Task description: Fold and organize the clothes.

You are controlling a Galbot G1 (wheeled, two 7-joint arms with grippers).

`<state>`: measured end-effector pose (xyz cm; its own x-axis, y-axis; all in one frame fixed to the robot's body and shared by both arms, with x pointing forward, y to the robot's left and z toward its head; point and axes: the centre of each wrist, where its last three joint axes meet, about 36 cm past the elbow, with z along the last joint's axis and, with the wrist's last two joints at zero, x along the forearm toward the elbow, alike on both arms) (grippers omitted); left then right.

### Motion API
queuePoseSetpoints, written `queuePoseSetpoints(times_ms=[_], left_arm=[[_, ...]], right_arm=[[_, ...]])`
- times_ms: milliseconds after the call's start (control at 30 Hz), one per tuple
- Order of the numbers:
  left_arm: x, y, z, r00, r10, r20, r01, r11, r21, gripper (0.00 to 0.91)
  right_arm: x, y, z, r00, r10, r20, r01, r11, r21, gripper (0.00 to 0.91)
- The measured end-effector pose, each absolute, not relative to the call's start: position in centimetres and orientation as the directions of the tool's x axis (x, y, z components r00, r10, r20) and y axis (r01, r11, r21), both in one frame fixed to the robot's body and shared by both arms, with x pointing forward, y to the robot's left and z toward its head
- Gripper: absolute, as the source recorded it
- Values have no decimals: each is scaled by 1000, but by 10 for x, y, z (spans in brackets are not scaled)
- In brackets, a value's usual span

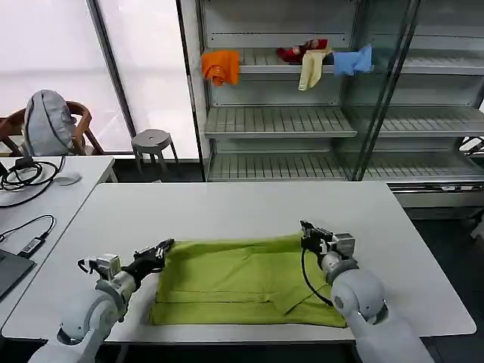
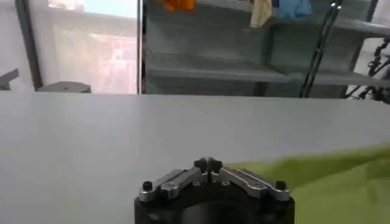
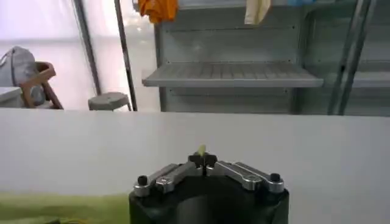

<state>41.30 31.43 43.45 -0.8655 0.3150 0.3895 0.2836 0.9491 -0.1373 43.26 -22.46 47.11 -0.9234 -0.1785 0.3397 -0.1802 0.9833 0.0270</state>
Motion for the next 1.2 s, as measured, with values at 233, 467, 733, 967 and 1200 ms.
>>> queuePoseSetpoints(times_ms=[233, 467, 733, 967, 1200], left_arm=[[401, 313, 439, -869, 315, 383, 287, 949, -129, 20], [390, 315, 439, -869, 307, 387, 285, 952, -115, 20], [376, 308, 435, -867, 311, 389, 293, 950, -106, 20], [370, 312, 431, -865, 296, 405, 287, 954, -85, 20], [362, 308, 428, -856, 302, 420, 299, 951, -75, 20]], right_arm=[[412, -233, 473, -922, -180, 343, -183, 983, 24, 0], [397, -235, 472, -919, -182, 349, -187, 982, 21, 0], [391, -240, 468, -917, -169, 362, -179, 984, 5, 0], [389, -239, 465, -913, -171, 370, -184, 983, 0, 0], [388, -239, 463, -910, -173, 376, -191, 982, -9, 0]])
